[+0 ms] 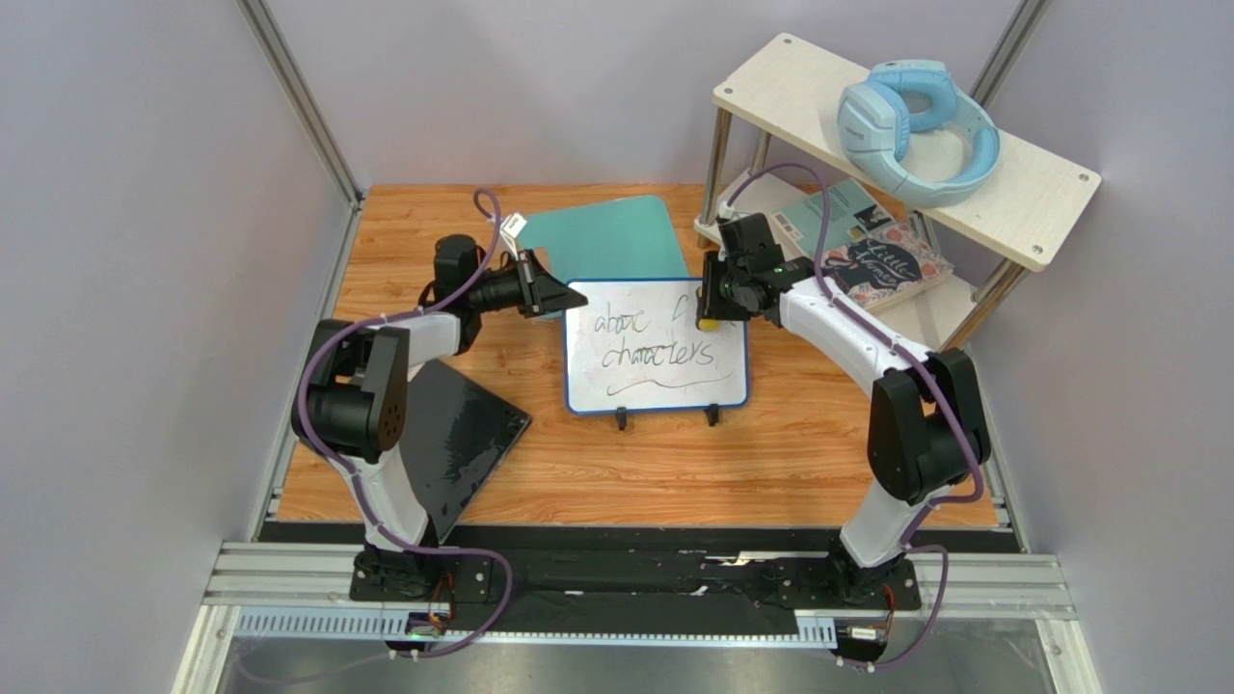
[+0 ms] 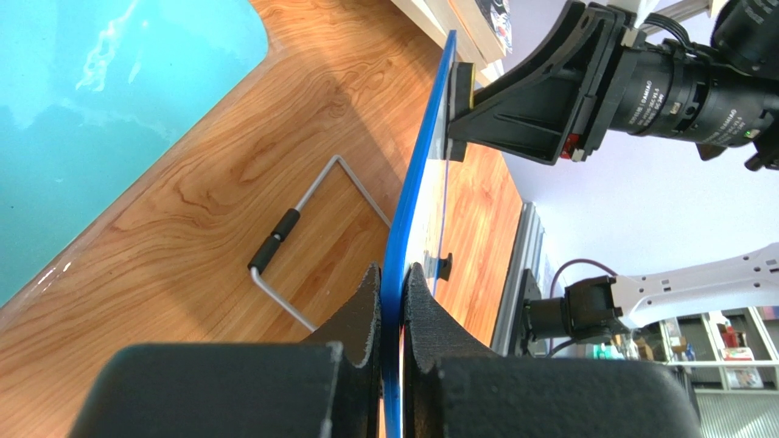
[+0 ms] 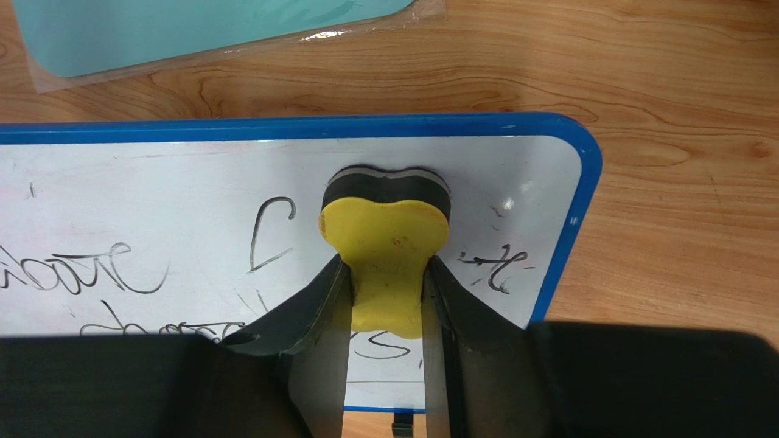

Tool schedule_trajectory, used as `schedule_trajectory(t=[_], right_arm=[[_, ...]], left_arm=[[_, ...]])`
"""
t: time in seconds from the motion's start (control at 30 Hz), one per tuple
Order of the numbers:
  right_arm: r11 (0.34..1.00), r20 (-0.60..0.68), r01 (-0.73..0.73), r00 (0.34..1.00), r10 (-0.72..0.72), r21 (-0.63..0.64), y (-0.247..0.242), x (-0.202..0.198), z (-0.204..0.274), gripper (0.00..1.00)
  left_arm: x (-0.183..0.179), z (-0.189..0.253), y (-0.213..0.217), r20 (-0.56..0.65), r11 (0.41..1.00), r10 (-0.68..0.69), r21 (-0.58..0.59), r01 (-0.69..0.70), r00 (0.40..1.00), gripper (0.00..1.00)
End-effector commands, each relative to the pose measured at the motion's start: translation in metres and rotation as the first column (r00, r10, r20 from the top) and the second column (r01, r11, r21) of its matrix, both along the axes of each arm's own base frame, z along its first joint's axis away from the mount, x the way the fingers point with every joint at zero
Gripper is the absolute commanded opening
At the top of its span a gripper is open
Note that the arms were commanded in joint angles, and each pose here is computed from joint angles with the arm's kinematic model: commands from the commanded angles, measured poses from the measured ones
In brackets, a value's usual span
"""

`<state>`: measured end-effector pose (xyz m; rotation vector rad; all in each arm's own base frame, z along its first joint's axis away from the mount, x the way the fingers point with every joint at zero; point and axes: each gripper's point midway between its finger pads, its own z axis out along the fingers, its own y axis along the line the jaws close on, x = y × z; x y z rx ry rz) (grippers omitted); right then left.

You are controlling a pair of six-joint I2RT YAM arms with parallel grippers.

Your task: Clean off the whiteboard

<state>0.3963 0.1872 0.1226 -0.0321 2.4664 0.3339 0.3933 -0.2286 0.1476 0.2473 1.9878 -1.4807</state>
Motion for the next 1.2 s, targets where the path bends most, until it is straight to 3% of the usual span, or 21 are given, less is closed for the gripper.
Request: schedule_trajectory(t=[0.0, 0.27, 0.43, 0.57, 0.8, 0.97, 1.1, 1.17], right_arm=[[0.990, -0.026, -0.101, 0.995, 0.099, -0.094, 0.017, -0.013, -0.020, 0.00], [0.945, -0.027, -0.325, 0.945, 0.326, 0.030, 0.108, -0.034, 0.000, 0.00], [0.907, -0.169, -0.418, 0.899, 0.403, -0.059, 0.144, -0.051, -0.026, 0.00], [0.899, -0.176, -0.414, 0.905, 0.388, -0.144, 0.167, -0.048, -0.026, 0.00], [0.943, -0.188, -0.171, 0.975, 0.120, -0.287, 0.107, -0.030, -0.038, 0.00], [0.933, -0.094, -0.024, 0.995, -0.011, -0.360, 0.046, -0.013, -0.028, 0.00], [0.922, -0.093, 0.011, 0.994, -0.052, -0.387, 0.020, -0.012, -0.036, 0.00], [0.928, -0.105, -0.038, 0.995, -0.001, -0.370, 0.029, -0.016, -0.038, 0.00]], left_arm=[[0.011, -0.018, 0.006, 0.113, 0.994, 0.048, 0.096, -0.059, 0.992, 0.00], [0.012, -0.019, 0.006, 0.109, 0.994, 0.044, 0.094, -0.054, 0.993, 0.00], [0.012, -0.020, 0.006, 0.107, 0.994, 0.044, 0.094, -0.055, 0.993, 0.00], [0.011, -0.020, 0.006, 0.107, 0.994, 0.042, 0.091, -0.052, 0.993, 0.00], [0.011, -0.020, 0.006, 0.106, 0.994, 0.047, 0.093, -0.057, 0.993, 0.00], [0.010, -0.020, 0.006, 0.109, 0.994, 0.046, 0.093, -0.057, 0.993, 0.00], [0.010, -0.020, 0.006, 0.108, 0.994, 0.045, 0.092, -0.055, 0.993, 0.00], [0.010, -0.020, 0.006, 0.109, 0.994, 0.047, 0.092, -0.057, 0.993, 0.00]])
